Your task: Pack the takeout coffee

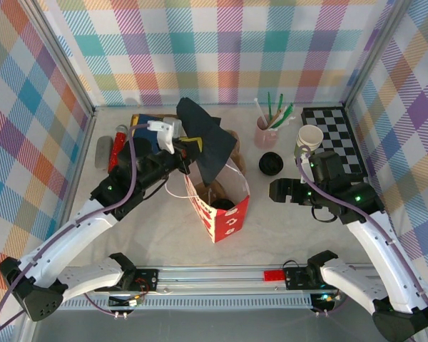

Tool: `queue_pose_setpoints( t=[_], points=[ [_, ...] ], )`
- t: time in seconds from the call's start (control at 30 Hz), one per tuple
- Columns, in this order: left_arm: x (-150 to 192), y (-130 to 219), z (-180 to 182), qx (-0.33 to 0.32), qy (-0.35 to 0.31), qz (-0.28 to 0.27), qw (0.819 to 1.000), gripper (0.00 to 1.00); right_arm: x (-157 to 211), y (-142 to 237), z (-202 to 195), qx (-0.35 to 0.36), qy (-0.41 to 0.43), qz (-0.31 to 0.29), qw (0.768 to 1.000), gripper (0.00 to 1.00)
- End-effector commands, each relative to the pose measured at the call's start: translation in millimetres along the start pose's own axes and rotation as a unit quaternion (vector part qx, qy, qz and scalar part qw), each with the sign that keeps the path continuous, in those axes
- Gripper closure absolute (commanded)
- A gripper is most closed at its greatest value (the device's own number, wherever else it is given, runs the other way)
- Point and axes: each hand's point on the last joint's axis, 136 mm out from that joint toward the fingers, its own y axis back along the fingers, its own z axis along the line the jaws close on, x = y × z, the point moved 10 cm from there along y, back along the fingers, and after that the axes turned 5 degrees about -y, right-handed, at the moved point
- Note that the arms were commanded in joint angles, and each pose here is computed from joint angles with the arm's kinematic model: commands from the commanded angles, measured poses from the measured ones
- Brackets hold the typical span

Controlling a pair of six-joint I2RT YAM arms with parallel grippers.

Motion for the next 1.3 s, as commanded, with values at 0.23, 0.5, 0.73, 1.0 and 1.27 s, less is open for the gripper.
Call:
queue_pose_setpoints(
  t=[0.23, 0.5, 0.73, 1.0, 1.27],
  points=[
    [-1.4, 17.6, 7.4, -0.06, -0.033, -0.058, 0.996, 1.0, 3.6, -1.9, 2.0, -0.012, -0.008, 0.013, 1.0, 0.05],
    [-2.1, 21.6, 11.8, -0.092, -0.043, -0.07, 0.992, 1.0, 3.1, -3.7, 2.9, -0.014, -0.009, 0.014, 1.0, 0.05],
    [6.2, 11.4, 1.6, -0.101, -0.059, -0.051, 0.992, 1.0, 1.2, -5.9, 5.3, -0.017, -0.01, 0.016, 1.0, 0.06],
    [17.6, -1.1, -16.1, -0.092, -0.084, -0.037, 0.992, 1.0, 2.2, -6.1, 5.8, -0.018, -0.009, 0.016, 1.0, 0.06],
    [37.0, -1.6, -12.3, -0.091, -0.098, -0.035, 0.99, 1.0, 5.7, -6.7, 4.0, -0.017, -0.008, 0.017, 1.0, 0.06]
  ],
)
